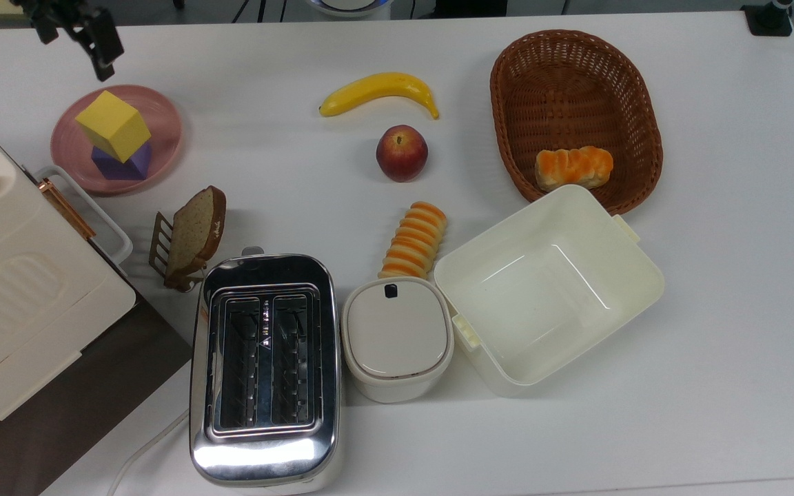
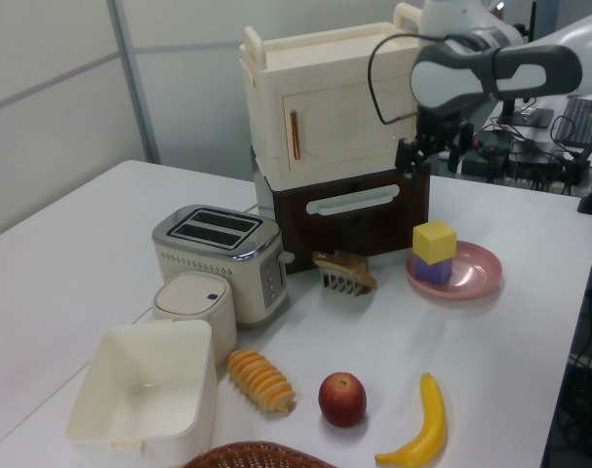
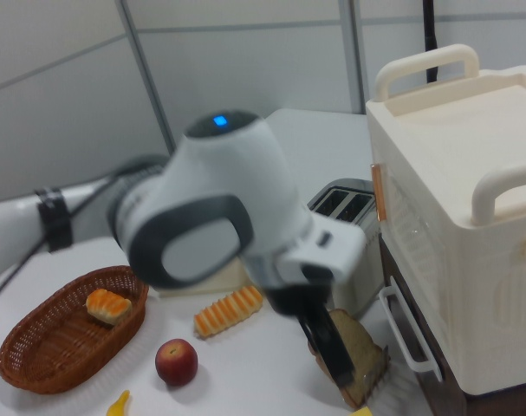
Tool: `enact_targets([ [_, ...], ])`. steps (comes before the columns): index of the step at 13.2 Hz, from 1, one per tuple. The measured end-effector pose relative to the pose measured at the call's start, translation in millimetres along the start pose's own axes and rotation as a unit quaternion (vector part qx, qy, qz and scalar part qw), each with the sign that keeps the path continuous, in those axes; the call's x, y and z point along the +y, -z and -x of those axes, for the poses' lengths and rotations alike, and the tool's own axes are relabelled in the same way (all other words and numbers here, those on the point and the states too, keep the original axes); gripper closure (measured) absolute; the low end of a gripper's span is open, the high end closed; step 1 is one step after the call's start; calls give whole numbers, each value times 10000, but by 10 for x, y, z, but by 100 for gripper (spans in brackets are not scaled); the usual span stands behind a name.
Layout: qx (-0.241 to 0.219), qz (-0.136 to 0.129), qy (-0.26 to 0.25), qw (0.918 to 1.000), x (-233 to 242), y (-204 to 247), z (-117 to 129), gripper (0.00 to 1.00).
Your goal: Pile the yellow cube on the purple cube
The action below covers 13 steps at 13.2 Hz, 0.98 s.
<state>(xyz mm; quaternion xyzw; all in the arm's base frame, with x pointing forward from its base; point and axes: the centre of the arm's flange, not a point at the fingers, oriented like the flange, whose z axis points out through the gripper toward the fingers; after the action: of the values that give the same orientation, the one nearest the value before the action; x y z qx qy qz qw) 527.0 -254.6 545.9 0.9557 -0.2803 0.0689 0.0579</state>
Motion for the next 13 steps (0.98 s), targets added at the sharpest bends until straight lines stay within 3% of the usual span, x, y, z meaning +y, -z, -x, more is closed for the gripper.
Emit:
enact_targets([
  [4,-149,-176,1050,9942,-872,650,408,0],
  [7,-209,-317,1806,9828,-1664,803,779,0],
  [9,-304,-381,1918,9802,-1963,741,886,0],
  [13,-361,-629,1825,9805,-2110,725,777,0],
])
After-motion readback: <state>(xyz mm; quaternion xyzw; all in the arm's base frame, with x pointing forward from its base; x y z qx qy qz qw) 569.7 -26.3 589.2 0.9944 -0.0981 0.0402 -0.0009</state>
